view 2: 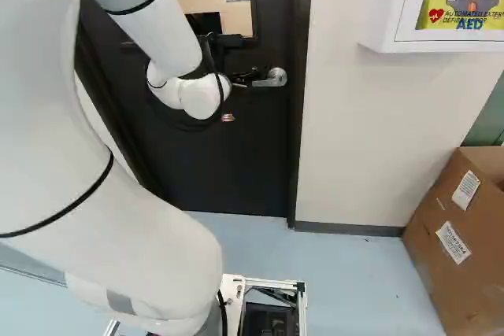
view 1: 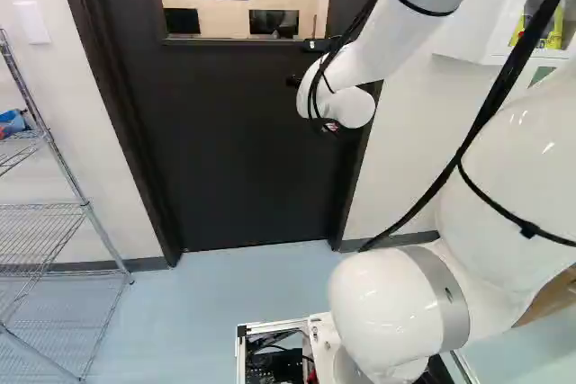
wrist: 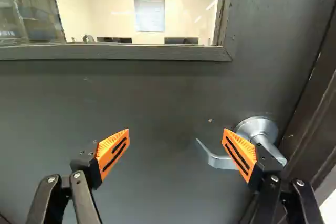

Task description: Open the door and move inside

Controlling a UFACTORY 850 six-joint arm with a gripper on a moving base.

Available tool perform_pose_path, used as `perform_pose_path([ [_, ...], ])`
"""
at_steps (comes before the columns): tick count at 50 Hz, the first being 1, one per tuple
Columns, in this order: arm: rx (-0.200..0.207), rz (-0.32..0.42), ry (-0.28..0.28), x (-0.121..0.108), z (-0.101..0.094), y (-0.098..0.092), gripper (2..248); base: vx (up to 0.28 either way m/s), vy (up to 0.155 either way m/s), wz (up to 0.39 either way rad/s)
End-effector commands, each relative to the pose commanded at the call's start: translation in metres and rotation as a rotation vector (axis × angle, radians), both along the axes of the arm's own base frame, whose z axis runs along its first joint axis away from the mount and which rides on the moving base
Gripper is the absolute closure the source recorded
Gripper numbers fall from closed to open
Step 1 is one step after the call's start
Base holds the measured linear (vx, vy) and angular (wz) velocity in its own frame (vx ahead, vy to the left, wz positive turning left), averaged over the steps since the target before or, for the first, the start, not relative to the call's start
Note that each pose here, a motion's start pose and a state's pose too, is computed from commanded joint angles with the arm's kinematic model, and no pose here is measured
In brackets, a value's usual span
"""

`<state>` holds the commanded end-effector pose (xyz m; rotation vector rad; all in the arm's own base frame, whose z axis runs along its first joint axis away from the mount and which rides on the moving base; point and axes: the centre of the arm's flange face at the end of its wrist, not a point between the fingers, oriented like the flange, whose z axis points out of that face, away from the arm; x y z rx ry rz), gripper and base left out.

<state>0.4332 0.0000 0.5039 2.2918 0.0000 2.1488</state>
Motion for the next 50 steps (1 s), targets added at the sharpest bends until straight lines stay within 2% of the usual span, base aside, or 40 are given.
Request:
perform_pose_path([
  [27, 0.0, 0.0, 0.063, 0.014, -0.027, 0.0, 3, 0.0, 0.0, 0.0],
  [50, 0.0, 0.0, 0.116, 0.017, -0.051, 0.0, 3, 0.0, 0.0, 0.0],
])
